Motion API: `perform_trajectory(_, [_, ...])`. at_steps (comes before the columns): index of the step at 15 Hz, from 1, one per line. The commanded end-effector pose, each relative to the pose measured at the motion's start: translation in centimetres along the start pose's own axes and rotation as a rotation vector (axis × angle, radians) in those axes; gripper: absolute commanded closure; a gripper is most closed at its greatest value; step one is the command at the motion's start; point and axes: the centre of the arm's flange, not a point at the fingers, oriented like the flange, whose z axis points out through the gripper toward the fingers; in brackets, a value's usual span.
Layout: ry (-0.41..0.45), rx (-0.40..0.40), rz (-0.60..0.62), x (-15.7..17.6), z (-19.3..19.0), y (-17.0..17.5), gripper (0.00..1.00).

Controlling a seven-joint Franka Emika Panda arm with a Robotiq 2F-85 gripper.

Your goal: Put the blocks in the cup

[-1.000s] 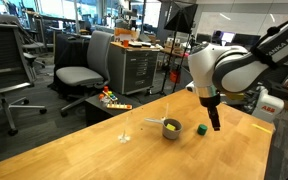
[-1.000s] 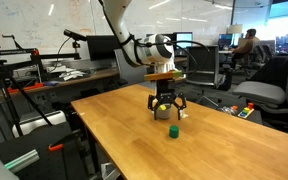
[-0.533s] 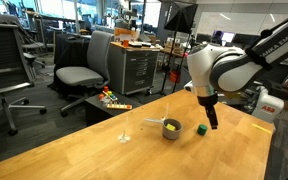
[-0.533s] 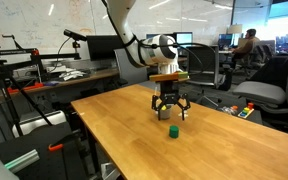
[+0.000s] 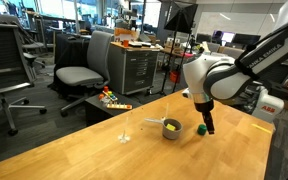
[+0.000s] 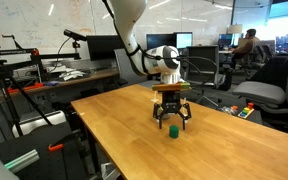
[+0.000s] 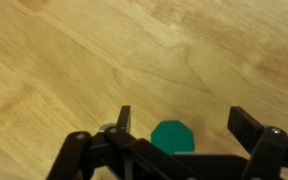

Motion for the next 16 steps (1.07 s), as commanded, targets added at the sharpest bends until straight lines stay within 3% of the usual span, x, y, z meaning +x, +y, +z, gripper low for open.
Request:
perform_trajectory(1, [-0.005,0.015,0.005,2.2,0.5,1.4,0.00])
perform_trajectory(2, [-0.001,0.012,0.007,2.4,0.6,1.6,0.06])
perform_trajectory(3, [0.000,0.010,0.008,2.7,0.6,1.7,0.26])
perform_trajectory(10, [0.025,-0.009,0.019,3.4,-0.1,2.4,0.81])
perform_trajectory(16, [0.053,0.000,0.029,2.7,-2.4,2.5,0.83])
